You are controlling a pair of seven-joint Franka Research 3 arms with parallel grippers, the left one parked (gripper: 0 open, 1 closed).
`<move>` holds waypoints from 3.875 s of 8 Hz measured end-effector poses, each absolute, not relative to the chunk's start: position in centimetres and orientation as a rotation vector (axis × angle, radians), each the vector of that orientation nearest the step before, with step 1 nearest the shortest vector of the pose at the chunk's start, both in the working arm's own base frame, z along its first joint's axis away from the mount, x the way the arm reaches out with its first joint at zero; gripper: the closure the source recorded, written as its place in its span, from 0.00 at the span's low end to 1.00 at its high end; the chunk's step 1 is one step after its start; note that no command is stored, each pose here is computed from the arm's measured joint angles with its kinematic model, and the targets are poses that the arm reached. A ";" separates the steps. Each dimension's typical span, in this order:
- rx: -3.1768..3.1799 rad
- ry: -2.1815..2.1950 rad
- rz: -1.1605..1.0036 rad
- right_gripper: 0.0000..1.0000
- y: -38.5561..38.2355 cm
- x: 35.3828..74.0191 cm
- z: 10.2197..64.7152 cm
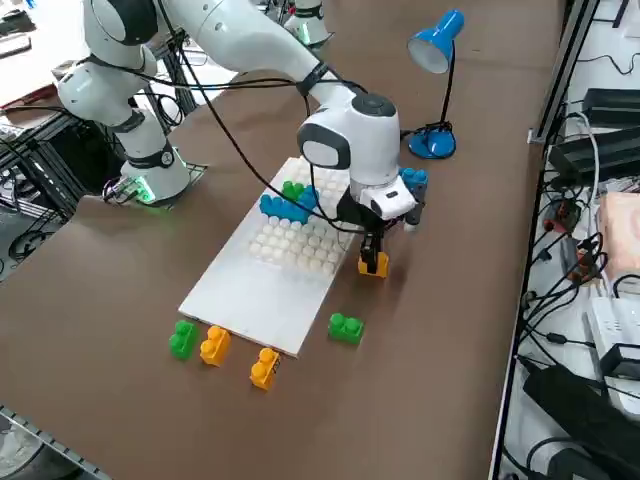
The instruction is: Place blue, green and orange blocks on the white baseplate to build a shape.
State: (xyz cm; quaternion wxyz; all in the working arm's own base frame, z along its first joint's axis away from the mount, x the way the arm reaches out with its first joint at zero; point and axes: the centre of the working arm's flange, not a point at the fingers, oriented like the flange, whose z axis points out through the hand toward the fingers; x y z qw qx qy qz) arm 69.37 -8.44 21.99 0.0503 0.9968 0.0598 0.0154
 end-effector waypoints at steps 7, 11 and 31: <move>3.035 0.629 0.036 0.65 0.2 66.6 36.9; 2.825 1.283 -0.015 0.65 6.4 59.3 35.6; 2.279 2.062 0.059 0.65 9.2 46.9 25.9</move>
